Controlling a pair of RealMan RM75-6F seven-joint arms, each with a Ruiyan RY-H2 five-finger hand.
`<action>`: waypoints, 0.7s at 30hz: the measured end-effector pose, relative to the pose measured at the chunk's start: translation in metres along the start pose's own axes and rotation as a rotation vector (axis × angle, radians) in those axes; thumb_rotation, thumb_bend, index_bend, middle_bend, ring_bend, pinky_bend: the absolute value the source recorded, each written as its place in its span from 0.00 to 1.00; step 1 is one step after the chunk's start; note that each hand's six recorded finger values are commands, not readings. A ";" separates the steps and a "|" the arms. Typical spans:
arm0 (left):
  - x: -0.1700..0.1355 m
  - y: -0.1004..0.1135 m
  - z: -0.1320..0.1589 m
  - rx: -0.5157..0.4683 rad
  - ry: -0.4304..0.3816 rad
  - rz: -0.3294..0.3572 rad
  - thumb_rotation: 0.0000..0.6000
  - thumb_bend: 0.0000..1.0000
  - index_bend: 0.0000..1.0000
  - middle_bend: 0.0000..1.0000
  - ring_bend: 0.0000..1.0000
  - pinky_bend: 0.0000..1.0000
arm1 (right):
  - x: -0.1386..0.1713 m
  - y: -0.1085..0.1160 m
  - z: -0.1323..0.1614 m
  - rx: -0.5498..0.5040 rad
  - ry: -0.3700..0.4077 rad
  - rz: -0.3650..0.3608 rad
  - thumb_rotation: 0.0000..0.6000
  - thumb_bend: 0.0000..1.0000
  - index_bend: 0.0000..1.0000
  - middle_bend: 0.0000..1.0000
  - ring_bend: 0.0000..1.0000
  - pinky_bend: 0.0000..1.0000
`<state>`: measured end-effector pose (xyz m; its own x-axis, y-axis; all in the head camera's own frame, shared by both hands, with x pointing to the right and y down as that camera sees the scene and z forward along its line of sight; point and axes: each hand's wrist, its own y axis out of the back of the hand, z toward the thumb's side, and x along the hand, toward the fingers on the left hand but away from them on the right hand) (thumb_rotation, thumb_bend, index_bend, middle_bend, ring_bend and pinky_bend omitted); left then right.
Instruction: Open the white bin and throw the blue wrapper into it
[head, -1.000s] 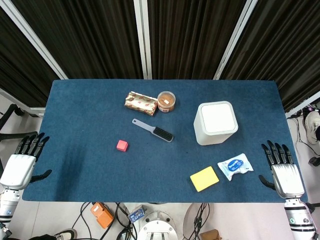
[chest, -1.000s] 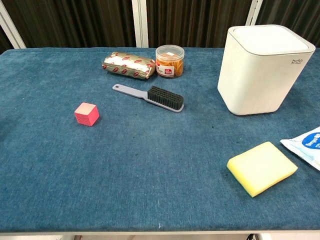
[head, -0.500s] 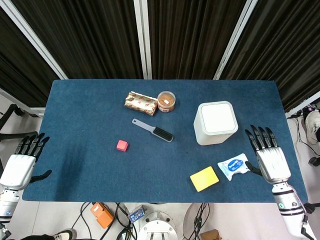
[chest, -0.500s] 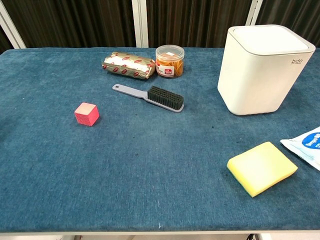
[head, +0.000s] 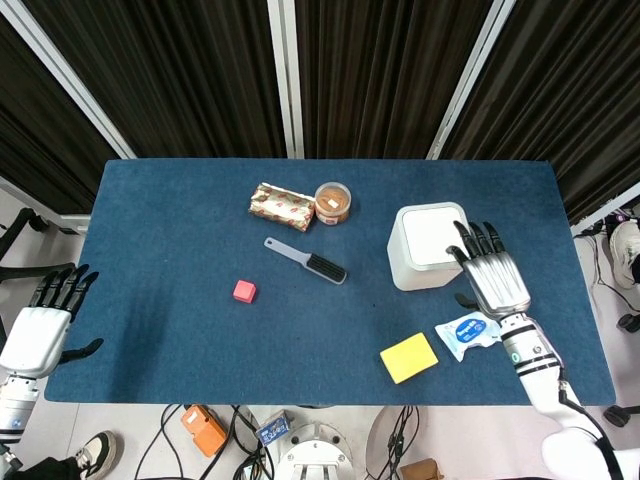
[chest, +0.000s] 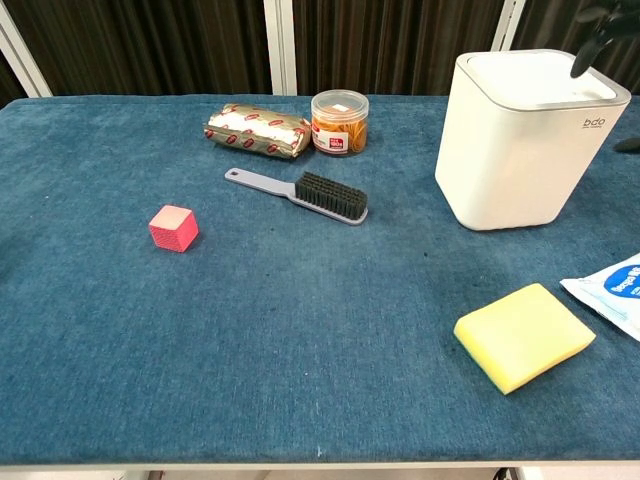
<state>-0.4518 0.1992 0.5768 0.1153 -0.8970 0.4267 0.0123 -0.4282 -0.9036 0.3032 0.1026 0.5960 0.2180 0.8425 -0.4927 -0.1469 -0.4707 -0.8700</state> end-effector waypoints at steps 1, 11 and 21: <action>0.000 0.000 0.000 0.000 0.000 0.000 1.00 0.09 0.00 0.00 0.00 0.00 | -0.001 -0.004 0.000 -0.002 0.000 0.014 1.00 0.34 0.36 0.00 0.00 0.00; -0.001 0.001 0.000 -0.001 -0.001 0.005 1.00 0.09 0.00 0.00 0.00 0.00 | -0.002 -0.018 -0.001 -0.021 0.009 0.055 1.00 0.34 0.28 0.00 0.00 0.00; -0.001 0.000 0.001 0.000 -0.006 0.002 1.00 0.09 0.00 0.00 0.00 0.00 | 0.040 0.022 -0.010 -0.034 0.040 -0.203 1.00 0.34 0.00 0.00 0.00 0.00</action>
<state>-0.4504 0.2004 0.5764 0.1212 -0.8974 0.4242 0.0120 -0.4260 -0.9046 0.3183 0.1234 0.5574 0.2784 0.9100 -0.3071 -0.0638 -0.3015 -0.9513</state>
